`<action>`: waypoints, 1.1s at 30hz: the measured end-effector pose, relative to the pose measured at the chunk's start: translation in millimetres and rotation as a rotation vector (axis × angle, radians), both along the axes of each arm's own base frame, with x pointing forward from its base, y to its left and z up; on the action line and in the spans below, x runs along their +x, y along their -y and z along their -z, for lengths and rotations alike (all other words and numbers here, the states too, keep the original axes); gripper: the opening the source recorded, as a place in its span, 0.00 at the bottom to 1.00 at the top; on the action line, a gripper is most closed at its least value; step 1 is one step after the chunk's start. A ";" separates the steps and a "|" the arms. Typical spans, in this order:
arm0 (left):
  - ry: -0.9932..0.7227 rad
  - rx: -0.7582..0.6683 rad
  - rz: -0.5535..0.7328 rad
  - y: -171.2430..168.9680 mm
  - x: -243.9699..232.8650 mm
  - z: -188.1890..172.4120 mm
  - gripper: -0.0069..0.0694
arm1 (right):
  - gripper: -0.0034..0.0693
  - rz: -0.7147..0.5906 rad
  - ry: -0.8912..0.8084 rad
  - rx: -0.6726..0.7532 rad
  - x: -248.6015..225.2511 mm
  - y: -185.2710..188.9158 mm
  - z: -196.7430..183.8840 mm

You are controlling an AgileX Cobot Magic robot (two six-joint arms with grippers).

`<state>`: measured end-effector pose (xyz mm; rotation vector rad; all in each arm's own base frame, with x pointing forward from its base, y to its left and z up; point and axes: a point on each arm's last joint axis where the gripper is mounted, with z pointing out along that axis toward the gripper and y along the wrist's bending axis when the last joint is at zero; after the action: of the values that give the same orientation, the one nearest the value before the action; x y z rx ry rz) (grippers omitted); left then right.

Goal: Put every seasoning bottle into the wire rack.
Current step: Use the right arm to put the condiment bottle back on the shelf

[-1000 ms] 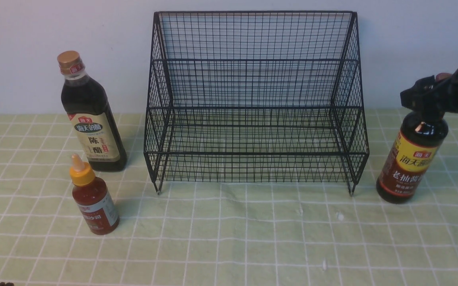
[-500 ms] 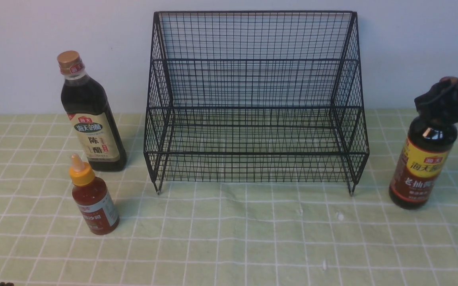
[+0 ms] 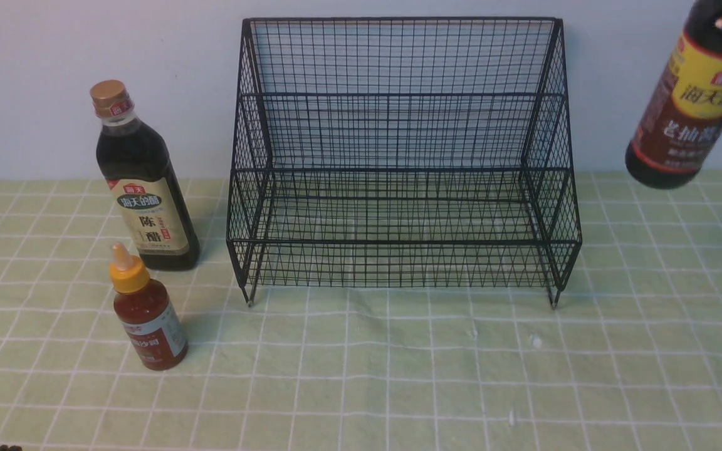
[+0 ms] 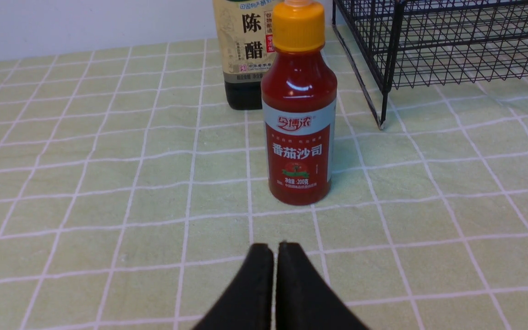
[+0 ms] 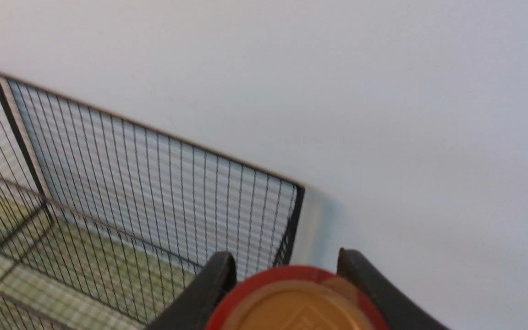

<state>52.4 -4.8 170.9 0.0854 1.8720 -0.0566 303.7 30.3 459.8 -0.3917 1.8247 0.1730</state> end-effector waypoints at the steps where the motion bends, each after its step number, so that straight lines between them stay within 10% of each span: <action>1: 0.000 0.000 0.000 0.0 0.0 0.0 0.08 | 0.41 -0.004 0.004 0.000 0.5 -0.7 -1.0; 33: 0.000 0.000 0.000 0.0 0.0 0.0 0.08 | 0.41 -0.238 -0.223 -0.049 129.2 -82.7 91.4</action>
<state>52.4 -4.8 170.9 0.0854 1.8720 -0.0566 432.9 113.0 368.4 -0.6463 2.0005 0.3486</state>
